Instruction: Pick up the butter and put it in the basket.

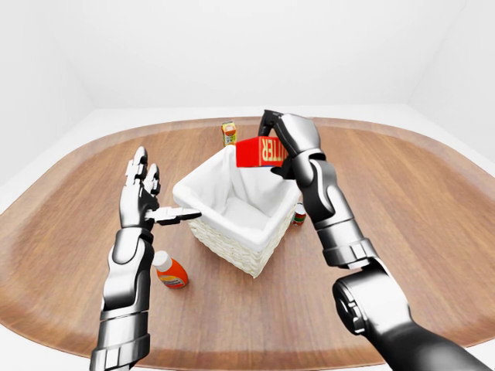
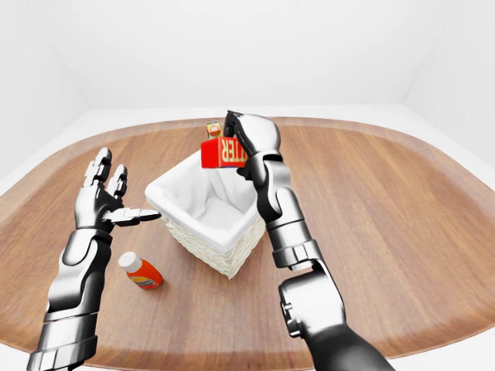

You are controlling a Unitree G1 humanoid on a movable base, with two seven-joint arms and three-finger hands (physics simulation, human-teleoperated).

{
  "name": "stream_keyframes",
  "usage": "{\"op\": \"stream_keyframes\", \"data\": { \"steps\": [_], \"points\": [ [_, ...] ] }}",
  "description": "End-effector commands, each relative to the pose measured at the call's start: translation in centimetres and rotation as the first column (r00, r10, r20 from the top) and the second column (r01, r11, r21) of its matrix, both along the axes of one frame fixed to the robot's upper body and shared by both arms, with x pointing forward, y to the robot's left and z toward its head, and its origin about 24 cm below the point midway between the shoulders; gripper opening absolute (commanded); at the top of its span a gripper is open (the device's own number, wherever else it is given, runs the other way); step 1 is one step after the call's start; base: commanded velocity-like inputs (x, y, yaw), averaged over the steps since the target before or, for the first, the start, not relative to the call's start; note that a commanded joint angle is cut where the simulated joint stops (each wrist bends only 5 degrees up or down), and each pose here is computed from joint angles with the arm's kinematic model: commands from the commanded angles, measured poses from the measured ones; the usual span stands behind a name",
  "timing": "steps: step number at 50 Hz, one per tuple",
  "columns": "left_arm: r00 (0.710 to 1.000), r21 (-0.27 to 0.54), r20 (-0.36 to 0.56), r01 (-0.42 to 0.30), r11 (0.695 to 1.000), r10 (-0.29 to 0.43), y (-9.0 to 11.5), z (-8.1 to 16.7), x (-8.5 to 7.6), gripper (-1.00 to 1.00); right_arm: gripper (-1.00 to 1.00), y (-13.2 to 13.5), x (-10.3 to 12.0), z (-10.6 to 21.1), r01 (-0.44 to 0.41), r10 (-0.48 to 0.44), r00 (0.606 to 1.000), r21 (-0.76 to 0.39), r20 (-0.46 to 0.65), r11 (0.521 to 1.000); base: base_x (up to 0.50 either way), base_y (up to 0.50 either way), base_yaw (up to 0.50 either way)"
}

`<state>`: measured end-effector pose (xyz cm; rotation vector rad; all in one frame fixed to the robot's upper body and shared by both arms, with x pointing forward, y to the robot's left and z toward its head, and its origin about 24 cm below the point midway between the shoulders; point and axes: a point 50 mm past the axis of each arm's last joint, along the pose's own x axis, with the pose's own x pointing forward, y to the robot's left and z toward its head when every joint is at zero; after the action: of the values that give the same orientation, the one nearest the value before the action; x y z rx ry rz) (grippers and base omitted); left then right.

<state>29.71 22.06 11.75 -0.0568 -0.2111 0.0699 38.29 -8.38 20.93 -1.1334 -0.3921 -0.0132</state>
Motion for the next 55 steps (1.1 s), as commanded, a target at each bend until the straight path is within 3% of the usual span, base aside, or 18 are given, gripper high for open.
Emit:
{"op": "stream_keyframes", "data": {
  "steps": [1, 8, 23, 55],
  "points": [
    [1.0, -0.004, -0.015, -0.007, 1.0, 0.007, 0.2, -0.3, 0.0, 1.0, -1.0, 1.1, 0.8, -0.8, 0.029, -0.039, 0.998, 0.158, 0.058, 0.987, 0.0, 0.0, 0.0],
    [0.999, -0.014, -0.035, -0.007, 1.0, 0.007, 0.4, -0.8, 0.1, 1.0, -1.0, 2.8, 0.3, -1.5, 0.009, -0.027, 0.996, 0.212, 0.082, 0.977, 0.0, 0.0, 0.0],
    [0.997, -0.03, -0.072, -0.015, 0.999, 0.013, 0.7, -1.7, 0.1, 1.0, -1.0, 2.8, 1.2, -3.9, 0.105, -0.111, 0.994, 0.356, -0.004, 0.929, 0.0, 0.0, 0.0],
    [0.996, -0.033, -0.086, -0.017, 0.999, 0.014, 0.9, -2.0, 0.3, 1.0, -1.0, 4.6, 0.7, -4.3, 0.067, -0.026, 0.996, 0.522, -0.085, 0.85, 0.0, 0.0, 0.0]
  ]
}}
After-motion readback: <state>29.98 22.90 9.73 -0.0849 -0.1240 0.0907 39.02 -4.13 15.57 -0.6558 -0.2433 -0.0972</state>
